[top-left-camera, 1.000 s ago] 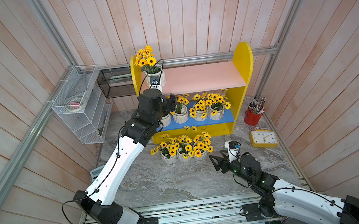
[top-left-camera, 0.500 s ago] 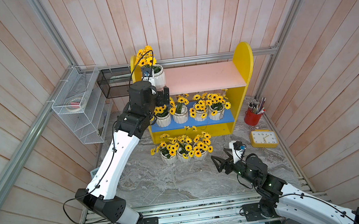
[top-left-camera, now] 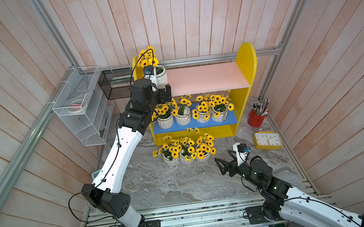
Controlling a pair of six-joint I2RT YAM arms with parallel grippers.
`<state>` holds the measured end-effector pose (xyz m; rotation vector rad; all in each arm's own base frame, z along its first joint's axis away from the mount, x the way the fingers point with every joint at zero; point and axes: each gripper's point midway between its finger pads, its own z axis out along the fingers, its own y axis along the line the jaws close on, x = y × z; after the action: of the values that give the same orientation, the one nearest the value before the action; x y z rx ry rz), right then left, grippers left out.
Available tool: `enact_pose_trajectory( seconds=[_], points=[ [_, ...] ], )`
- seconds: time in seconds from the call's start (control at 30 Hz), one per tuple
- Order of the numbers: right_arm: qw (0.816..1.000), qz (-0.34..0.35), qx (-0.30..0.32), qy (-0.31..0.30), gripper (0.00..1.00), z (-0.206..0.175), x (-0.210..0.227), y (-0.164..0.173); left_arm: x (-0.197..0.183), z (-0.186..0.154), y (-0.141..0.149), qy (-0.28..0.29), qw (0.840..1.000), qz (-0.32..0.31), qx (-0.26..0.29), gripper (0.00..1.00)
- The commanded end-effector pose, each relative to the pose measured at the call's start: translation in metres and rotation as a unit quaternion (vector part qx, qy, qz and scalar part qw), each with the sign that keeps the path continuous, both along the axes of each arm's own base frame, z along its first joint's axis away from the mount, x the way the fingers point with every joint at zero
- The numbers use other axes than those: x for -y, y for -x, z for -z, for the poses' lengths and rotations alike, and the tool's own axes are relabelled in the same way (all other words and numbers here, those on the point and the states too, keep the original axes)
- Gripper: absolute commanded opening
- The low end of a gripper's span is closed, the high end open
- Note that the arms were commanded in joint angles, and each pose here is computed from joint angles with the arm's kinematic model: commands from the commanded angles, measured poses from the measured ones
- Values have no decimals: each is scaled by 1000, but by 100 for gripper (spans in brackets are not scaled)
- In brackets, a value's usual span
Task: Take the sunflower pots off the shelves
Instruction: Pick up the sunflower pot from the shelf.
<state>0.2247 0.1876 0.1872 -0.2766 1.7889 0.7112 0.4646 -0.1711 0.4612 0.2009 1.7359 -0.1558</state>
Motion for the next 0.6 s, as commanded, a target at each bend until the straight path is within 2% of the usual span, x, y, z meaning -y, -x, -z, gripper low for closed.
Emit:
enact_pose_trajectory(
  seconds=[0.0,0.27,0.57],
  points=[
    [1000,9,16,-3,98,-13,3,-2,3,-10,-7,18,1000,16,16,100],
    [1000,12,21,0,98,-11,3,-4,7,-21,-13,18,998,37,50,100],
    [999,10,36,2,98,-17,-1,-8,5,-16,-23,15,997,23,78,100]
  ],
)
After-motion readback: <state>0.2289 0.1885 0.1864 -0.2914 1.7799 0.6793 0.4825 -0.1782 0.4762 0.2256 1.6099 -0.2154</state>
